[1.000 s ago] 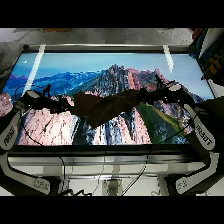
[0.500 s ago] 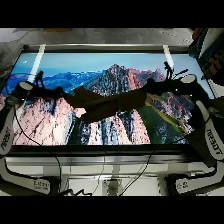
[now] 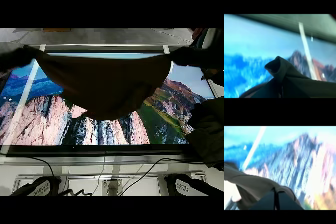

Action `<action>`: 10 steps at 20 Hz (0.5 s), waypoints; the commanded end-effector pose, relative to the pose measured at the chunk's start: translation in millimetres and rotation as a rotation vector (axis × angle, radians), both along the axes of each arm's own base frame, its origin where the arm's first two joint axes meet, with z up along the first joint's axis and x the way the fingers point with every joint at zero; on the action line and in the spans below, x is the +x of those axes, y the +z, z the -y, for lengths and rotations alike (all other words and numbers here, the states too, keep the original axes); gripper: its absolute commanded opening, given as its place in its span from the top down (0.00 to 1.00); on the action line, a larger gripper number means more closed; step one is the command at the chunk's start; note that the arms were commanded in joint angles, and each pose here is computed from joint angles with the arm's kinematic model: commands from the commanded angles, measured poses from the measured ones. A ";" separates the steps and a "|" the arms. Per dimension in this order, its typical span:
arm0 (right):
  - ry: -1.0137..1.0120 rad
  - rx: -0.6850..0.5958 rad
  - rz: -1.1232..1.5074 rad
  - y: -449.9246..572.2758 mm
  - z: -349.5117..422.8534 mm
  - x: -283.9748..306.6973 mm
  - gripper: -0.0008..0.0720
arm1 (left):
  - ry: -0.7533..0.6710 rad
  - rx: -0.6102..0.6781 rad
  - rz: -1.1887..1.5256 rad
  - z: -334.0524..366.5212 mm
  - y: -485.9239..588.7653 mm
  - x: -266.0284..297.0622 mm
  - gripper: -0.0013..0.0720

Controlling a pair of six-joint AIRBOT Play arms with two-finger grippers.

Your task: Fold the clothes and pants, and hang the long-sleeved shirts on hangers.

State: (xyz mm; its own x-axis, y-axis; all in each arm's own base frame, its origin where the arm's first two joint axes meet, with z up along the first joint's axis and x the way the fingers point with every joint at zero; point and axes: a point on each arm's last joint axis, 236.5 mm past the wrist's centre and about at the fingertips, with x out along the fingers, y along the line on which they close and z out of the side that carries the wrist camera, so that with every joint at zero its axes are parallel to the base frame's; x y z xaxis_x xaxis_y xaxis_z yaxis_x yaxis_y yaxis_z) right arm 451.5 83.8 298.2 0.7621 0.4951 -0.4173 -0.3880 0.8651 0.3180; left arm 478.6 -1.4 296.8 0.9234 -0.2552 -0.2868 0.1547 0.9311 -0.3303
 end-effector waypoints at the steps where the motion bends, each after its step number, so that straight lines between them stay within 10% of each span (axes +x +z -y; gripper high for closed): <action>1: -0.017 -0.048 0.220 90.4 -1.1 -51.0 0.97 | 0.084 0.046 0.297 -5.2 112.6 -62.9 0.97; 10: -0.025 -0.108 0.638 221.6 -22.4 -230.9 0.97 | 0.249 0.331 0.721 5.2 243.8 -261.7 0.97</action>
State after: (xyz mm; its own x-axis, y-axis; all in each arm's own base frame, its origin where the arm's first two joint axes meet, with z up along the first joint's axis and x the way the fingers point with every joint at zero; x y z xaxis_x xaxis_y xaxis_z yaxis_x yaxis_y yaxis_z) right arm 275.0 100.1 493.2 0.8891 0.4575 -0.0143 -0.4574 0.8892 0.0066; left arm 273.3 -5.8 514.6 0.9592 -0.0718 0.2734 0.0780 0.9969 -0.0119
